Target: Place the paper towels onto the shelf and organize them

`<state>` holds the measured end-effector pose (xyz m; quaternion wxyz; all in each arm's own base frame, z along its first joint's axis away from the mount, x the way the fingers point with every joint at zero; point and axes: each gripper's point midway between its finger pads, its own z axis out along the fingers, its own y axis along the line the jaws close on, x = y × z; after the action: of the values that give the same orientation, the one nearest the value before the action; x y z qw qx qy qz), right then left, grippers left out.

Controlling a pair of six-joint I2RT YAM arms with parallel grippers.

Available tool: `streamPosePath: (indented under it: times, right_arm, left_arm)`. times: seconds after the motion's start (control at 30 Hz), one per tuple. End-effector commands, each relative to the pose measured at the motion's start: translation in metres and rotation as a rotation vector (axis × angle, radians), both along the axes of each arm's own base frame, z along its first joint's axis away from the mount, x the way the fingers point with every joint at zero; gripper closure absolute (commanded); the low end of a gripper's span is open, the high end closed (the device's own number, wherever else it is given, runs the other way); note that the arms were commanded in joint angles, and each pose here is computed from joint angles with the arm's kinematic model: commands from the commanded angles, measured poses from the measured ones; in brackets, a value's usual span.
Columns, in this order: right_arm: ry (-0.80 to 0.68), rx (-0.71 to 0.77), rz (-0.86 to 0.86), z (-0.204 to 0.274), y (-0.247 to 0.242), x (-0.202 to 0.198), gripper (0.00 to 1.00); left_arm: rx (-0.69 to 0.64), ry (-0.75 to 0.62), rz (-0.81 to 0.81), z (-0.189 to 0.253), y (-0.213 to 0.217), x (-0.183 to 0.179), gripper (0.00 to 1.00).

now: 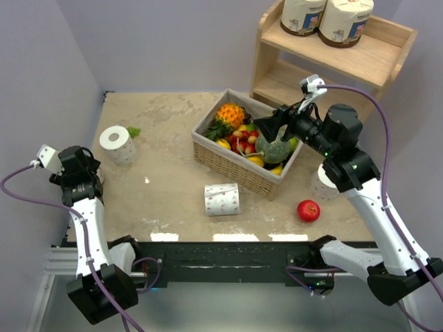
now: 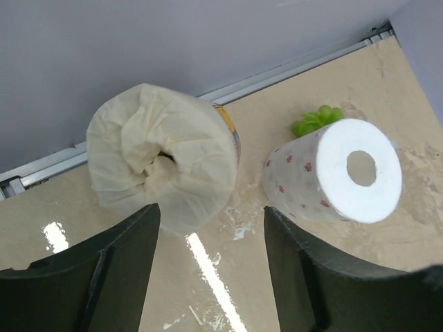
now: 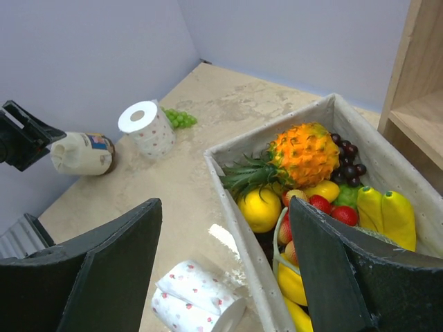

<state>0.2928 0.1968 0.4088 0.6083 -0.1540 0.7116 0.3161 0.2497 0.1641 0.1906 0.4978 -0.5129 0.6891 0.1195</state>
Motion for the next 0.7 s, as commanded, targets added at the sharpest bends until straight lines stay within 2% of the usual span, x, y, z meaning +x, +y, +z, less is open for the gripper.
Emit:
streamPosePath:
  times: [0.0, 0.13, 0.23, 0.37, 0.53, 0.67]
  right_arm:
    - [-0.017, 0.012, 0.02, 0.007, 0.004, -0.001, 0.22]
    - [-0.008, 0.011, 0.023, 0.005, 0.006, 0.003, 0.22]
    - [0.003, 0.012, 0.028, 0.003, 0.009, 0.005, 0.23]
    - [0.014, 0.011, 0.03, 0.0, 0.011, 0.007, 0.23]
    - [0.016, 0.005, 0.021, -0.002, 0.009, 0.009, 0.23]
    - [0.019, -0.002, 0.012, -0.004, 0.008, 0.01, 0.23]
  left_arm:
    - [0.035, 0.047, 0.022, -0.005, 0.011, 0.003, 0.32]
    - [0.077, 0.129, 0.019, 0.0, 0.022, 0.008, 0.27]
    - [0.077, 0.143, 0.096, 0.01, 0.034, 0.008, 0.25]
    - [0.001, 0.161, 0.152, 0.004, 0.038, 0.02, 0.24]
    - [-0.108, 0.107, 0.298, 0.005, 0.044, 0.029, 0.25]
    - [-0.141, 0.085, 0.384, 0.002, 0.05, 0.034, 0.26]
